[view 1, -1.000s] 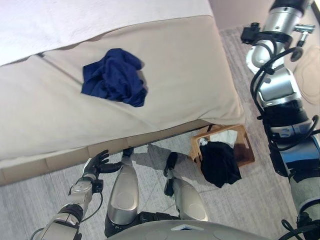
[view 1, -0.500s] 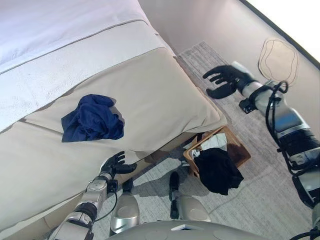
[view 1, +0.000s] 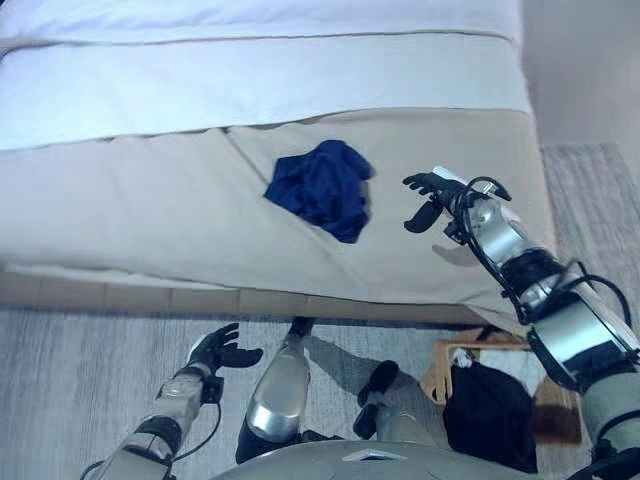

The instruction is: Pick up the clothes from the bed and place them into the basket

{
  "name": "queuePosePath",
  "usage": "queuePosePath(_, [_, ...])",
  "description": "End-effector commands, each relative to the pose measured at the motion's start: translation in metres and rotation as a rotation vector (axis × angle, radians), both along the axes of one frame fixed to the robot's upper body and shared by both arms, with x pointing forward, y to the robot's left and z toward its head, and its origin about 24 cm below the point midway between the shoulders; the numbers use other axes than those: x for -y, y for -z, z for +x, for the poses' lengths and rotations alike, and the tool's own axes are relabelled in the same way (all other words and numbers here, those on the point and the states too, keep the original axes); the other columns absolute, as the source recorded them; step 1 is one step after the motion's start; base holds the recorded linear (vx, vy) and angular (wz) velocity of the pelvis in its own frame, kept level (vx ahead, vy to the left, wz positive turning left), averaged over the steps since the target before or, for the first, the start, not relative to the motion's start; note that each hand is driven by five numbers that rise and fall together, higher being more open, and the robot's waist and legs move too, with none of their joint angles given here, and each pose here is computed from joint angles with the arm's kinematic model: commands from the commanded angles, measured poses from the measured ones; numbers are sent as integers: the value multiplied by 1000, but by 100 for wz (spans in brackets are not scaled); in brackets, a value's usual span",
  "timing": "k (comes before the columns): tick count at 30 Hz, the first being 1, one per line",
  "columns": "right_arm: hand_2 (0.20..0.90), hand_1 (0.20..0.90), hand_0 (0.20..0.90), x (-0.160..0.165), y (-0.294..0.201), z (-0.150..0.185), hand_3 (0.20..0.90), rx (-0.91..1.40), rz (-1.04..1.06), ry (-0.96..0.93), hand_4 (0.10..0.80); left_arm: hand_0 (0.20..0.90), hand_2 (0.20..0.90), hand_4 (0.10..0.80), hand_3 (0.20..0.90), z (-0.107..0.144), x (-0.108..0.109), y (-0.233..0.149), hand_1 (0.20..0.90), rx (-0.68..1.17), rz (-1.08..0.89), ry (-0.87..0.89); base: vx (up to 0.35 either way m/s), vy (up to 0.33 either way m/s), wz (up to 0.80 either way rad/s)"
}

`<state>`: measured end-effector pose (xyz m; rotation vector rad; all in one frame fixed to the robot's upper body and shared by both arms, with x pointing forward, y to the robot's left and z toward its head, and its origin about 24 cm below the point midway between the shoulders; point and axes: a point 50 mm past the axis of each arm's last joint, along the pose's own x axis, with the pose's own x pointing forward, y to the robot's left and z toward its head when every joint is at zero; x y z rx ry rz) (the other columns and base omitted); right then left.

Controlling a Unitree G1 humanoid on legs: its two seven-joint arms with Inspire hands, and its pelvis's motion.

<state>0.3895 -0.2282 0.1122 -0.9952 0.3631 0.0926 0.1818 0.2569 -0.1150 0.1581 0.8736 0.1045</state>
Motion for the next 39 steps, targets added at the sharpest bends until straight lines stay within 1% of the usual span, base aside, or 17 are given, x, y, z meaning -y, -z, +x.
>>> queuePosePath(1, [900, 900, 900, -25, -69, 22, 900, 309, -62, -27, 800, 900, 900, 800, 900, 0, -15, -5, 900, 25, 41, 4, 72, 50, 27])
queuePosePath(6, [900, 900, 900, -27, -69, 27, 900, 358, -103, 54, 800, 900, 900, 800, 900, 1, -7, -4, 900, 45, 0, 22, 43, 50, 37])
queuePosePath(7, [900, 900, 900, -27, -66, 28, 900, 329, -108, 83, 800, 900, 900, 800, 900, 4, -4, -4, 900, 55, -11, 33, 34, 38, 23])
queuePosePath(11, [900, 900, 900, -23, -48, 28, 900, 135, -162, 101, 800, 900, 900, 800, 900, 10, 4, -6, 900, 86, -47, 61, 79, -6, 18])
queuePosePath(13, [900, 900, 900, -24, -45, 28, 900, 75, -170, 107, 800, 900, 900, 800, 900, 13, 9, -8, 900, 104, -57, 78, 98, -6, 15])
queuePosePath(17, [900, 900, 900, -30, -53, 31, 900, 62, -161, 120, 800, 900, 900, 800, 900, 19, 13, -12, 900, 139, -70, 97, 21, 21, 10])
queuePosePath(20, [900, 900, 900, -37, -61, 34, 900, 66, -113, 104, 800, 900, 900, 800, 900, 22, 17, -14, 900, 162, -76, 103, -3, 17, 5])
queuePosePath(24, [900, 900, 900, -64, -64, 37, 900, 38, 65, -52, 800, 900, 900, 800, 900, 25, 21, -15, 900, 176, -88, 94, -34, 18, 1])
queuePosePath(25, [853, 853, 853, -70, -63, 37, 845, 37, 97, -85, 745, 900, 900, 800, 900, 24, 20, -15, 900, 173, -91, 90, 0, 0, 0])
queuePosePath(26, [300, 300, 300, -77, -63, 37, 200, 57, 148, -112, 100, 900, 900, 800, 900, 23, 19, -14, 900, 168, -92, 88, 0, 0, 0])
queuePosePath(29, [300, 300, 300, -97, -76, 38, 200, 190, 372, -168, 100, 900, 900, 800, 900, 20, 20, -12, 900, 155, -92, 73, 0, 0, 0])
queuePosePath(30, [300, 300, 300, -106, -91, 37, 200, 325, 523, -175, 100, 900, 900, 800, 900, 17, 20, -10, 900, 149, -92, 64, 0, 0, 0])
queuePosePath(33, [300, 300, 300, -117, -127, 29, 200, 578, 765, -197, 100, 900, 900, 800, 900, 11, 20, -6, 900, 147, -89, 39, -14, 6, -5])
queuePosePath(34, [300, 300, 300, -118, -131, 27, 200, 619, 808, -198, 100, 900, 900, 800, 900, 9, 21, -5, 900, 147, -87, 36, -13, 14, -9])
queuePosePath(36, [300, 300, 300, -125, -161, 8, 200, 787, 1069, -255, 100, 900, 900, 800, 900, 3, 22, -2, 900, 145, -88, 7, -99, 94, -13])
queuePosePath(37, [300, 300, 300, -125, -162, 6, 200, 800, 1094, -261, 100, 900, 900, 800, 900, 2, 23, -2, 900, 144, -86, 9, -97, 105, -17])
queuePosePath(39, [300, 300, 300, -131, -179, -10, 200, 830, 1292, -347, 100, 900, 900, 800, 900, -2, 23, 1, 900, 134, -90, -15, 7, 54, -21])
